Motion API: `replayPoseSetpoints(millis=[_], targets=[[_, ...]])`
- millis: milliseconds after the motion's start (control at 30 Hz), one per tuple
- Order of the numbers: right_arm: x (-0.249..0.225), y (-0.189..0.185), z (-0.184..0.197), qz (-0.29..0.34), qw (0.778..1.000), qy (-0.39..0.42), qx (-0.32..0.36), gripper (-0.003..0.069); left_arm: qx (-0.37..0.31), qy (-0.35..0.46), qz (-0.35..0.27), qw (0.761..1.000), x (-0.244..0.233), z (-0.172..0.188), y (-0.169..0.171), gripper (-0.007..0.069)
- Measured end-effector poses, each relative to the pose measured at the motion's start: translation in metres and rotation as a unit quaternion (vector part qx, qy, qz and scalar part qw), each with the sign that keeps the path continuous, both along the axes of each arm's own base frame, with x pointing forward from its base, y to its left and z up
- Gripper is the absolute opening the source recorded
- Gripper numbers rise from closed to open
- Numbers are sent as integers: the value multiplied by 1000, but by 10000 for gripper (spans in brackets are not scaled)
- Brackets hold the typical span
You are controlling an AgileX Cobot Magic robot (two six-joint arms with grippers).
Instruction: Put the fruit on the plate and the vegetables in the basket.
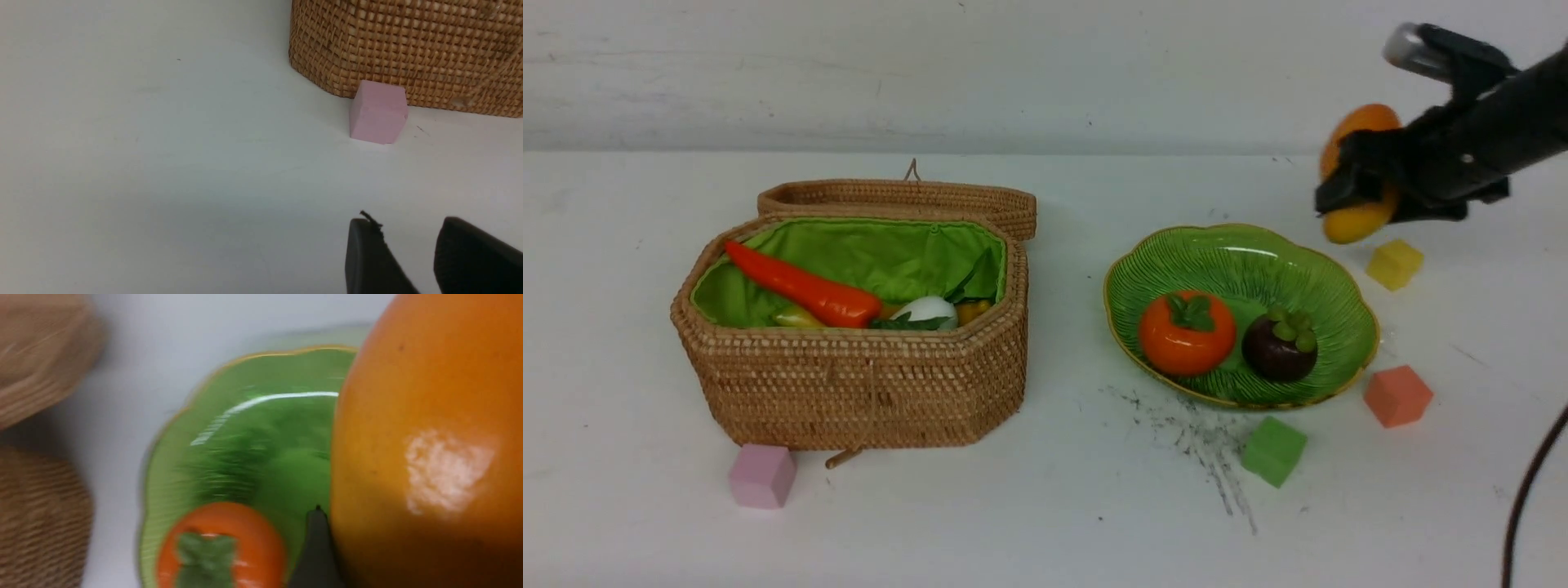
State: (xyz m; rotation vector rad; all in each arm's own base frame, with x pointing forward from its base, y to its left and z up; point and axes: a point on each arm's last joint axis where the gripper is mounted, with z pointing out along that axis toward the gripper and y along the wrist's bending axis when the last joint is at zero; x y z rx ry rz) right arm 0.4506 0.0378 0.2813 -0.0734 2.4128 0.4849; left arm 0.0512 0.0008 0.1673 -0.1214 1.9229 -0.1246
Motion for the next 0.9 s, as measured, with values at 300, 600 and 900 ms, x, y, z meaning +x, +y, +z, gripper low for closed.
replayPoseSetpoints(millis=[300, 600, 900], targets=[[18, 52, -60, 17, 999, 35, 13, 521, 0, 0, 0, 1000, 0, 0, 0, 238], [18, 44, -60, -26, 997, 61, 45, 671, 0, 0, 0, 1000, 0, 0, 0, 238], [-24, 25, 13, 9, 995, 88, 45, 582, 0, 0, 0, 1000, 0, 0, 0, 238]])
